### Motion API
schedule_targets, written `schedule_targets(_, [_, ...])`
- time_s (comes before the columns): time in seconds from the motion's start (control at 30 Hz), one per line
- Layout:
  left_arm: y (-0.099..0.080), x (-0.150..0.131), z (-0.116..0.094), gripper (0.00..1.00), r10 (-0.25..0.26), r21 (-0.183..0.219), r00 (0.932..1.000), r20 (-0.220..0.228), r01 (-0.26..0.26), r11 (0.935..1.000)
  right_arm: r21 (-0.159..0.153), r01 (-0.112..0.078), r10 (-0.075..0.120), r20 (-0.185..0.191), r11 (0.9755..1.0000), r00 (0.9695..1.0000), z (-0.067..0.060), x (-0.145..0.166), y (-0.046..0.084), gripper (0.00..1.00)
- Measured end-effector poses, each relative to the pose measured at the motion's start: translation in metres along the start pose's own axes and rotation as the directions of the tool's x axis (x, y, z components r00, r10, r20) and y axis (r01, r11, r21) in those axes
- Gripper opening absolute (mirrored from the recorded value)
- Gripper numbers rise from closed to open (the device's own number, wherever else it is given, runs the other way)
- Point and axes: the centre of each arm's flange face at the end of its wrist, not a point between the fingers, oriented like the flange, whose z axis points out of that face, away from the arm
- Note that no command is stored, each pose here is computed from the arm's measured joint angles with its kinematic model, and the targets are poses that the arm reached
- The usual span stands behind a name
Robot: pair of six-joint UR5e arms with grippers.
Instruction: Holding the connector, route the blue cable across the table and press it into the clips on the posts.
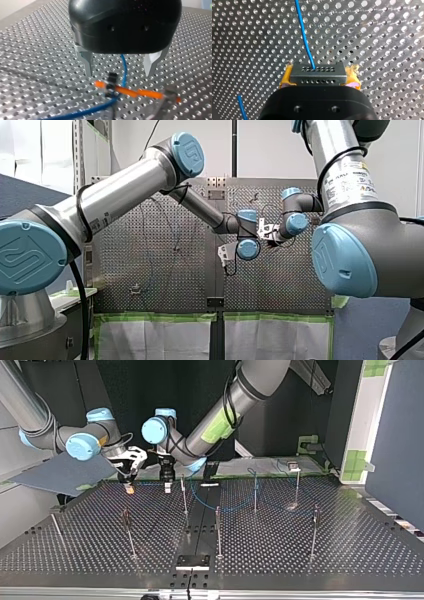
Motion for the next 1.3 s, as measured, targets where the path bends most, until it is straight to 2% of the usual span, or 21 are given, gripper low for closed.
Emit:
schedule_targets(0.33, [-0.001,0.031,0.01,1.0,0.028,-0.004,0.9979,-0.059,-0.028,0.9996,0.005,-0.001,0.001,0.0,1.0,1.0,0.0,0.0,-0.001,0.0])
schedule_targets(0.37, [-0.002,0.032,0.011,0.87,0.031,-0.005,0.9977,-0.061,-0.031,0.9995,0.005,-0.001,0.001,0.0,1.0,1.0,0.0,0.0,-0.001,0.0])
schedule_targets(0.4, [-0.003,0.031,0.011,0.87,0.033,-0.006,0.9975,-0.063,-0.033,0.9994,0.005,-0.001,0.001,0.0,1.0,1.0,0.0,0.0,-0.001,0.0])
schedule_targets(0.43, [-0.005,0.03,0.011,0.75,0.035,-0.005,0.9974,-0.064,-0.035,0.9994,0.005,-0.001,0.001,0.0,1.0,1.0,0.0,0.0,0.0,0.0])
schedule_targets(0.47, [-0.007,0.029,0.011,0.54,0.035,-0.004,0.9974,-0.063,-0.035,0.9994,0.005,-0.001,0.001,0.0,1.0,1.0,0.0,0.0,0.0,0.0])
schedule_targets(0.5, [-0.008,0.027,0.012,0.54,0.033,-0.003,0.9976,-0.061,-0.034,0.9994,0.005,-0.001,0.001,-0.001,1.0,1.0,0.0,0.0,0.0,0.0])
schedule_targets(0.53, [-0.01,0.024,0.013,0.36,0.031,-0.002,0.9979,-0.058,-0.031,0.9995,0.005,0.0,0.0,-0.001,1.0,1.0,0.0,0.0,0.0,0.0])
schedule_targets(0.57, [-0.013,0.022,0.014,0.25,0.027,0.0,0.9982,-0.054,-0.027,0.9996,0.005,0.0,0.0,-0.001,1.0,1.0,0.0,0.0,0.0,0.0])
schedule_targets(0.6, [-0.014,0.02,0.014,0.25,0.025,0.0,0.9984,-0.051,-0.025,0.9997,0.005,0.0,0.0,-0.001,1.0,1.0,0.0,0.0,0.0,0.0])
schedule_targets(0.63, [-0.016,0.019,0.014,0.1,0.023,0.001,0.9985,-0.049,-0.023,0.9997,0.005,0.0,0.0,-0.001,1.0,1.0,0.0,0.0,0.0,0.0])
schedule_targets(0.67, [-0.016,0.018,0.014,0.0,0.021,0.001,0.9986,-0.048,-0.021,0.9998,0.005,-0.001,0.001,-0.001,1.0,1.0,0.0,0.0,0.0,0.0])
schedule_targets(1.0, [-0.014,0.016,0.013,0.0,0.002,-0.037,0.999,-0.044,-0.004,0.9993,0.006,-0.001,0.001,-0.011,1.0,0.9999,-0.001,0.006,-0.001,0.0])
schedule_targets(1.17, [-0.01,0.009,0.012,0.0,-0.007,-0.059,0.9986,-0.052,0.004,0.9982,0.007,0.001,-0.001,-0.034,1.0,0.9994,-0.005,0.019,-0.003,0.0])
schedule_targets(1.3, [-0.011,-0.009,0.009,0.0,-0.008,-0.08,0.9986,-0.052,0.004,0.9968,0.01,0.005,-0.005,-0.059,0.9999,0.9983,-0.008,0.034,-0.005,0.0])
